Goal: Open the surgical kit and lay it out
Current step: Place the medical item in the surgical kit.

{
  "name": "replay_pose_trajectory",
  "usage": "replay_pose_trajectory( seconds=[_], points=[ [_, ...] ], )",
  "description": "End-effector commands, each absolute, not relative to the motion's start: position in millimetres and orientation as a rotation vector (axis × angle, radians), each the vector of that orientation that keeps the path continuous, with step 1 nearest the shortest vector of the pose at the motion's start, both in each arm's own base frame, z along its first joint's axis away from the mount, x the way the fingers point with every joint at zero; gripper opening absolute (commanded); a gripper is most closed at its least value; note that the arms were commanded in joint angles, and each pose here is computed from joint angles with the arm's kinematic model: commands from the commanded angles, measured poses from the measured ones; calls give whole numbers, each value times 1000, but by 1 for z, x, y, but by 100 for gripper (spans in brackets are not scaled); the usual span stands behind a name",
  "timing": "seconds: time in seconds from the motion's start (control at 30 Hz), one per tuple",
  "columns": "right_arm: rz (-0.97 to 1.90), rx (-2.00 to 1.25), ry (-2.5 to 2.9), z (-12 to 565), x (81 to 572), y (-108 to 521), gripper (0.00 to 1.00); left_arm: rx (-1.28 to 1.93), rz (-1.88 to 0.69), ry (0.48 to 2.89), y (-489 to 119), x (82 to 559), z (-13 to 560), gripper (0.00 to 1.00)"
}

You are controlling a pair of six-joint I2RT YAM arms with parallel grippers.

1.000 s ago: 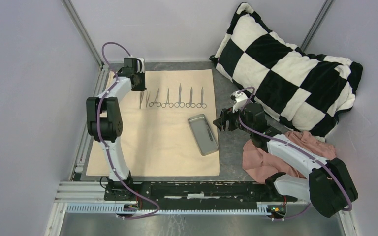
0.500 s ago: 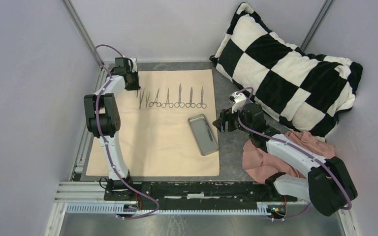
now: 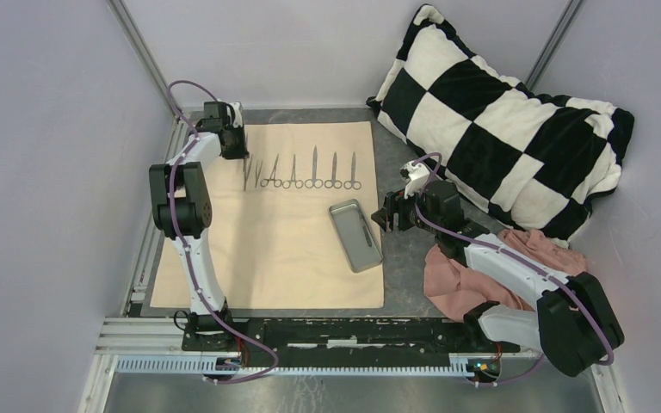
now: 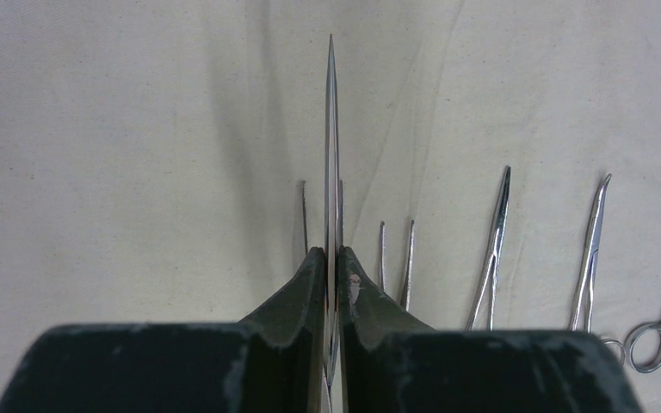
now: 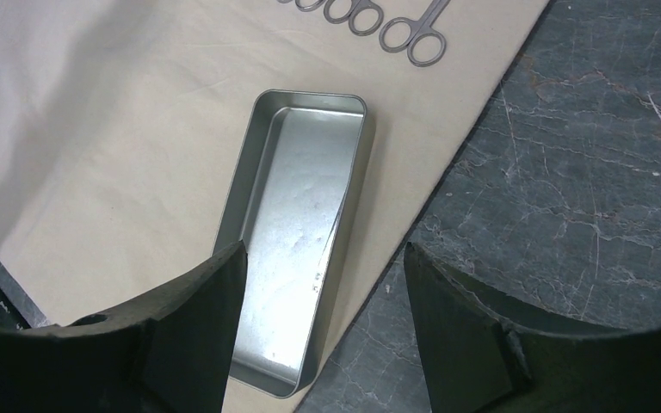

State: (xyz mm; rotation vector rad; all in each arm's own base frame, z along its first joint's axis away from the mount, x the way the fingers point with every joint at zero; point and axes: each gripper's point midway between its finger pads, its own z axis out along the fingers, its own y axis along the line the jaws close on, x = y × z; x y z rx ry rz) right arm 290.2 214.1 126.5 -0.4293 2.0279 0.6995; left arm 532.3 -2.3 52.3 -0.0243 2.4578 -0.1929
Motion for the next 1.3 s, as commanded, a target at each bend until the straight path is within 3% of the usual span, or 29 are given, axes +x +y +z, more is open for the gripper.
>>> replay_pose_trajectory(
  seconds=[0.0, 1.27],
  points=[
    [716, -448, 1974, 138, 295, 220, 73, -33, -237, 2399, -9, 551, 63, 15],
    [730, -451, 1968, 138, 293, 222, 72, -41, -213, 2437, -9, 550, 47, 26]
  ],
)
